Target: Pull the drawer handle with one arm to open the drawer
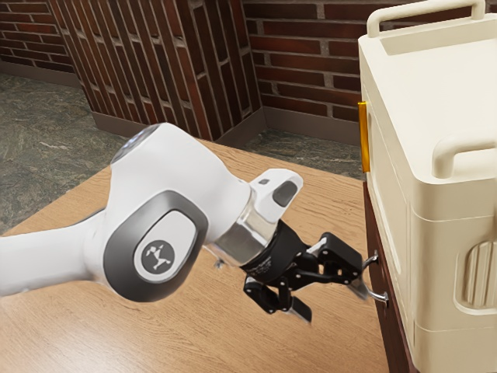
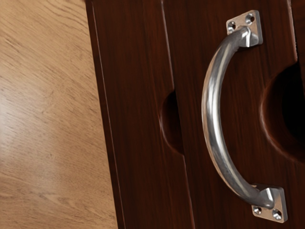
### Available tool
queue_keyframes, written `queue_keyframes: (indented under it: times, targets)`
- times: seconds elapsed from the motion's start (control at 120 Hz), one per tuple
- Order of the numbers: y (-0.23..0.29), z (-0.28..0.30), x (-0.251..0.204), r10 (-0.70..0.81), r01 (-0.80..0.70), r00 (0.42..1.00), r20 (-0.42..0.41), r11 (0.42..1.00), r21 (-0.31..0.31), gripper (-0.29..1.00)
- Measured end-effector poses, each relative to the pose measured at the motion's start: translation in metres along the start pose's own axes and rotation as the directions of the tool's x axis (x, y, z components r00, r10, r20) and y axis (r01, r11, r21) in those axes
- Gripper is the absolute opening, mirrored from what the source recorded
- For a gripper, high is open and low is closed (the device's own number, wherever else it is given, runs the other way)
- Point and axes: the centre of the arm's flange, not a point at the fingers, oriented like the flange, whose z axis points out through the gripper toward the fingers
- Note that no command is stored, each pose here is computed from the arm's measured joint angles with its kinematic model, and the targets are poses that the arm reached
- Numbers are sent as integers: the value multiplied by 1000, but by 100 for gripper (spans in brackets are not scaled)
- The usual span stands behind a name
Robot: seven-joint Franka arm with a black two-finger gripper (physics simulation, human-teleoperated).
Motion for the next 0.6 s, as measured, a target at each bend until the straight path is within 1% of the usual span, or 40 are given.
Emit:
queue_keyframes:
  times: [0.15, 0.6]
  targets:
    - [5, -5, 9, 4, -4, 1000, -21, 1000, -5, 70]
    - [-3, 20, 16, -16, 17, 1000, -3, 999, 32, 70]
